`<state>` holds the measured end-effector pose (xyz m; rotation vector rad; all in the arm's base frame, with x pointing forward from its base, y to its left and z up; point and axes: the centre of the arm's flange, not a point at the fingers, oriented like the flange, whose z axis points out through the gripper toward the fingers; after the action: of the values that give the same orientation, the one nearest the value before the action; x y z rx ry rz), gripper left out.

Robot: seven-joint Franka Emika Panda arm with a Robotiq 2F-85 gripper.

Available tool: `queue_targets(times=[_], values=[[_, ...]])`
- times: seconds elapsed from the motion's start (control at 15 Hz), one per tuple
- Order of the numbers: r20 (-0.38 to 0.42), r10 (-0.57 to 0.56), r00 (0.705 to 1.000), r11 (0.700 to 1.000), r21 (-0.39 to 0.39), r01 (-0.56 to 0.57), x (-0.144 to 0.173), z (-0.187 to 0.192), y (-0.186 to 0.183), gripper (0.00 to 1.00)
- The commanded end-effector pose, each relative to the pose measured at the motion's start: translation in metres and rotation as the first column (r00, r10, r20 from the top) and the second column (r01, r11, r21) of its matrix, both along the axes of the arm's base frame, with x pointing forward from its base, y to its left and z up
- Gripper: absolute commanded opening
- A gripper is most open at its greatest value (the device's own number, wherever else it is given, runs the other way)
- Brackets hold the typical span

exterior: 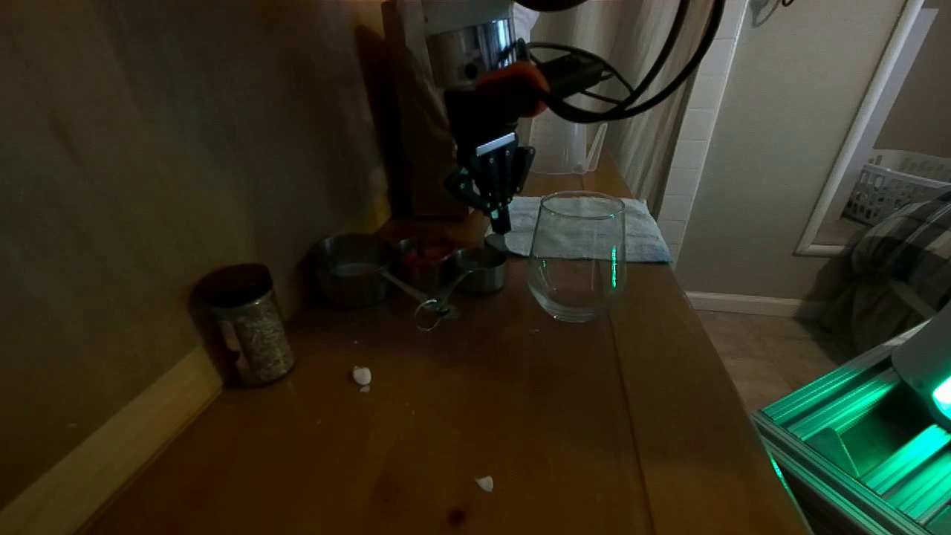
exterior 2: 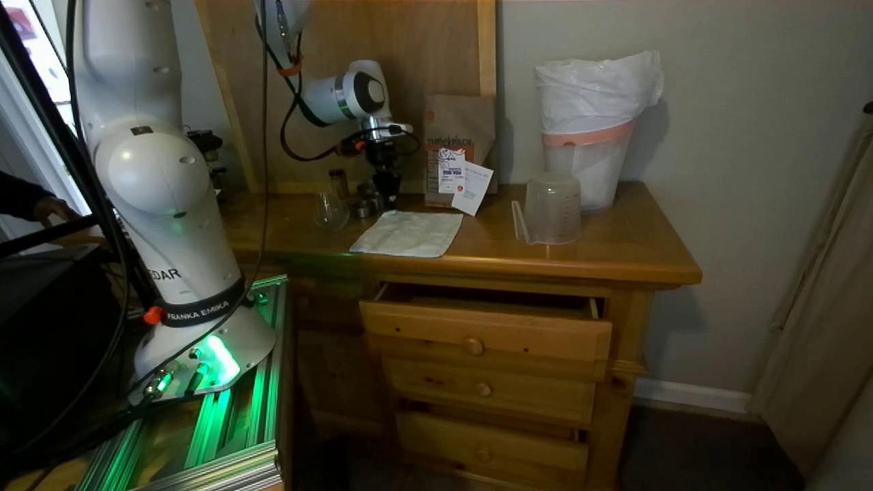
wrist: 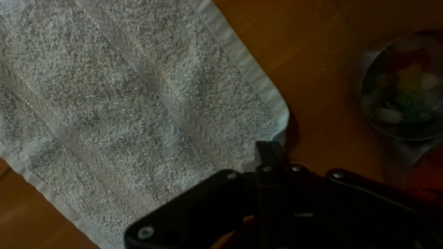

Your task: Fold the towel on the table

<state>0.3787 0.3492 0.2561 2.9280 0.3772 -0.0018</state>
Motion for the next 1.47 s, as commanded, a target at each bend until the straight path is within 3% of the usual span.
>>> queue_targets(times=[0.0, 0.73, 1.4], values=[[0.028, -0.028, 0.999, 1.000, -0.008, 0.028, 0.008, 0.009, -0.007, 0.04], [0.065, -0.173, 0.983, 0.982, -0.064, 0.177, 0.031, 0.059, -0.079, 0.03], [0.049, -0.309, 0.950, 0.941, -0.125, 0.313, 0.026, 0.051, -0.150, 0.03]])
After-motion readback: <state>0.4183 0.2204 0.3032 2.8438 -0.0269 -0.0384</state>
